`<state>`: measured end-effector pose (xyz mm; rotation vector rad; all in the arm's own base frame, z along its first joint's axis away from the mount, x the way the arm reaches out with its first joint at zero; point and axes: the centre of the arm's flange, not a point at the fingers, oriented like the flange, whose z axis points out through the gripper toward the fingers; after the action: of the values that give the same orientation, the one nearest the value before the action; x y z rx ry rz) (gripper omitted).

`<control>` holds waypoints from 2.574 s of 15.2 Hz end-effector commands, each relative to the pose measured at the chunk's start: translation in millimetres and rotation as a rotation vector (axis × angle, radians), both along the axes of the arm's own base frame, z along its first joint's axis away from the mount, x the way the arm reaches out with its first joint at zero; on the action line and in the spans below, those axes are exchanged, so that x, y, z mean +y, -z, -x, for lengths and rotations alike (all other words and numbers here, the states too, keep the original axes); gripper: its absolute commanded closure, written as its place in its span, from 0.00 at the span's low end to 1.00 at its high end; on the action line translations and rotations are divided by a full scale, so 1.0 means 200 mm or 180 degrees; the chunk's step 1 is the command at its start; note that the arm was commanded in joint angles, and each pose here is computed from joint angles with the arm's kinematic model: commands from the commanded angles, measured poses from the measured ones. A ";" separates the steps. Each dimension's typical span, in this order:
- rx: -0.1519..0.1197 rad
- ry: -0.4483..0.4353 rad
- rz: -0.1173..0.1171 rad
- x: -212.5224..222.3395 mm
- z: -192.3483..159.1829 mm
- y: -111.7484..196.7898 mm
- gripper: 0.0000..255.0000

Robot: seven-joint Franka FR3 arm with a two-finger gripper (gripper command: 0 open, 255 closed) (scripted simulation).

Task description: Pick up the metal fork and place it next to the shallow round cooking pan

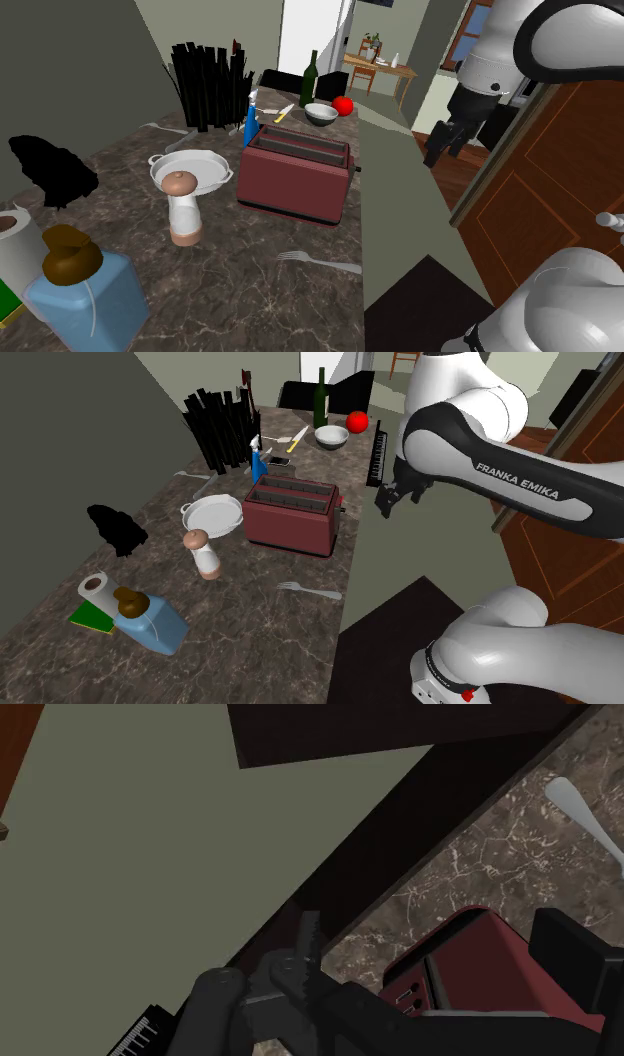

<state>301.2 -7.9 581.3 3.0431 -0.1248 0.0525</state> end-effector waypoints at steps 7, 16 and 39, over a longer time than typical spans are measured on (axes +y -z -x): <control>-0.0054 -0.0319 -0.0005 0.26 -0.11 0.27 0.00; -0.0136 -0.0798 -0.0012 0.66 -0.23 0.66 0.00; -0.0250 -0.1462 -0.0023 1.24 -0.34 1.41 0.00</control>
<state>369.2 240.6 301.1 3.0066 0.5688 0.2028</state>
